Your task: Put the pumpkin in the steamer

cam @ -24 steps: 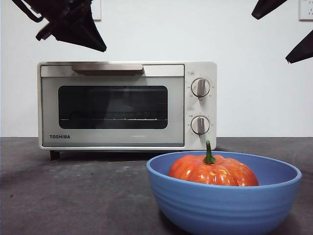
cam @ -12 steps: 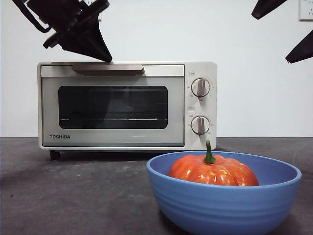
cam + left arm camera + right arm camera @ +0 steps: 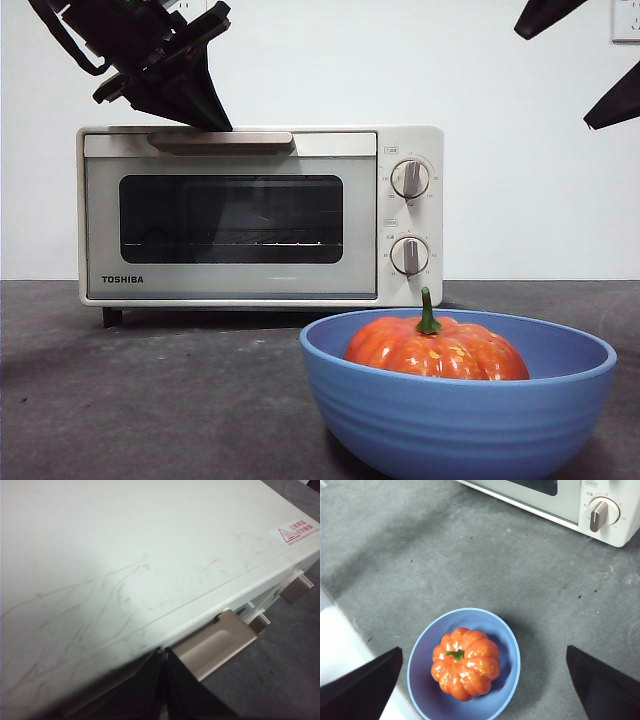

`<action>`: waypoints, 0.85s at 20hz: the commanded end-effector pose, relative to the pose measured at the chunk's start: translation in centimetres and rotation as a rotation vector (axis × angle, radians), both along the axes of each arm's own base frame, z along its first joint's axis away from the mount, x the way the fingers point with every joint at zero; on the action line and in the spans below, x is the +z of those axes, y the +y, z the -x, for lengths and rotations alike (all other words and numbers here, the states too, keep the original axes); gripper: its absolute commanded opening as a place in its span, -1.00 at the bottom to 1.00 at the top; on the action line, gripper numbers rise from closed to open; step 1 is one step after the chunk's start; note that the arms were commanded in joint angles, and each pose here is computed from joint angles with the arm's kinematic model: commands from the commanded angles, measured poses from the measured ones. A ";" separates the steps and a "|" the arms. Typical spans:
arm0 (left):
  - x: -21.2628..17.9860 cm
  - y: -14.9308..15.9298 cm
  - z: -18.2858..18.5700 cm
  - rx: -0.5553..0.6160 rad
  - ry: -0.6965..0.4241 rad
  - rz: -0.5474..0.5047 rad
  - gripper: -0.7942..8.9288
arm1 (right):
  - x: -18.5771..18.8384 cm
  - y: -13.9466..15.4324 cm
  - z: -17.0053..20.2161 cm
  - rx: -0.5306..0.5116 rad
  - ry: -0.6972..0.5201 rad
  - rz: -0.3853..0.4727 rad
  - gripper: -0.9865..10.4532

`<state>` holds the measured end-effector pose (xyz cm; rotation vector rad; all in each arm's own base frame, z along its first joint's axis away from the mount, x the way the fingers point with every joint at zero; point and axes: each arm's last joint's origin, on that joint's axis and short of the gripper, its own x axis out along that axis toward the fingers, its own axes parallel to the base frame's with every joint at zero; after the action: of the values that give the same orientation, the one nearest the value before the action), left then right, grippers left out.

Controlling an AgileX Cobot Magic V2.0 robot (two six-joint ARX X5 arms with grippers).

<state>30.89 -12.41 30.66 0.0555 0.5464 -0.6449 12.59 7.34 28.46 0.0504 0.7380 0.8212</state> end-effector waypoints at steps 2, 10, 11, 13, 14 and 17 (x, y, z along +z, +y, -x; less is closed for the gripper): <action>-0.2 -0.5 -0.1 -0.033 0.022 -0.046 -0.80 | 0.2 0.1 -0.1 0.001 -0.003 -0.009 0.07; -1.1 -1.1 0.9 -0.069 0.125 -0.096 -0.80 | 0.2 0.1 -0.1 0.001 -0.003 -0.009 0.07; -1.3 -1.2 1.0 -0.074 0.139 -0.102 -0.80 | 0.2 0.1 -0.1 0.001 -0.003 -0.009 0.07; -1.5 -1.4 1.3 -0.083 0.166 -0.113 -0.80 | 0.2 0.1 -0.1 0.001 -0.003 -0.009 0.07; -1.6 -1.4 1.5 -0.086 0.181 -0.119 -0.80 | 0.2 0.1 -0.1 0.001 -0.003 -0.009 0.07; -1.9 -1.6 1.9 -0.097 0.222 -0.136 -0.80 | 0.2 0.1 -0.1 0.001 -0.003 -0.009 0.07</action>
<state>28.61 -13.83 30.70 0.1157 0.7065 -0.7365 12.59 7.34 28.46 0.0504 0.7380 0.8212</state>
